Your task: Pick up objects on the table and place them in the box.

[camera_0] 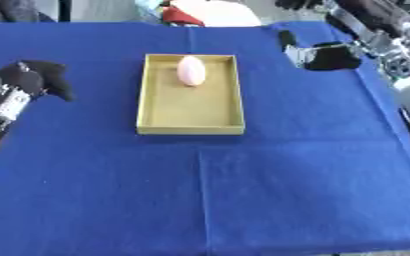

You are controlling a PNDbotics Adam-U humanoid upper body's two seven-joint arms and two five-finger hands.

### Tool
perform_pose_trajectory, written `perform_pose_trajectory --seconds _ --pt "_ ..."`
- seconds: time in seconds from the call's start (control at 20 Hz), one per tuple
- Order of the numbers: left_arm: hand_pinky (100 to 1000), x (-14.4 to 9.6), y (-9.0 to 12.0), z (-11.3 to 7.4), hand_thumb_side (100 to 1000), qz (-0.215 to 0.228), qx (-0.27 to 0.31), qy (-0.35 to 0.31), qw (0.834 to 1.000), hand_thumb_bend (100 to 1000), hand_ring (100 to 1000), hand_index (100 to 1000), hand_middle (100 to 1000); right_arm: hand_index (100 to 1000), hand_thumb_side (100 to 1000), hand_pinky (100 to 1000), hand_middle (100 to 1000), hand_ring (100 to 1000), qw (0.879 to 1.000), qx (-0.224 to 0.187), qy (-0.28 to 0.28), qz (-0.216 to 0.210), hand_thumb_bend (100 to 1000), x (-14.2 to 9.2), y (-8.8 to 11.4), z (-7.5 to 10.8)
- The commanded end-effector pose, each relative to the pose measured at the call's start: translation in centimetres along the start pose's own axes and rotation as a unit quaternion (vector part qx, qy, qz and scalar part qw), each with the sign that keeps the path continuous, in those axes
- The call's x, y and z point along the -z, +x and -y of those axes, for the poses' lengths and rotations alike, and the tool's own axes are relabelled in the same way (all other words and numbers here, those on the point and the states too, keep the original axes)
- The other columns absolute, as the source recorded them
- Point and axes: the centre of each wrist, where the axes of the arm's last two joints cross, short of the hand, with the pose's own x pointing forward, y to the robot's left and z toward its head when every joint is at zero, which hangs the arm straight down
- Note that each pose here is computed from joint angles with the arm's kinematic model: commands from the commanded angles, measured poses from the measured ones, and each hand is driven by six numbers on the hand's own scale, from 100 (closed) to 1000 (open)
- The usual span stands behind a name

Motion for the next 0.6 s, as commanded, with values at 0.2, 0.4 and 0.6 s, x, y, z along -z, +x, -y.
perform_pose_trajectory --seconds 0.2,0.4,0.6 --pt "720 -0.2 0.1 -0.4 798 -0.003 0.007 0.005 1.0 100 597 775 569 742 284 625 635 660 0.998 0.016 -0.05 -0.036 100 -2.1 -0.5 0.8" --pt "720 -0.4 -0.2 -0.2 802 -0.01 0.004 0.004 1.0 100 597 774 568 734 269 618 629 655 0.997 0.027 -0.054 -0.056 100 -3.2 -1.0 0.2" --pt "721 -0.4 -0.3 -0.2 802 -0.013 0.004 0.004 1.0 100 598 775 569 729 266 615 626 651 0.996 0.036 -0.055 -0.067 100 -3.8 -1.2 -0.3"
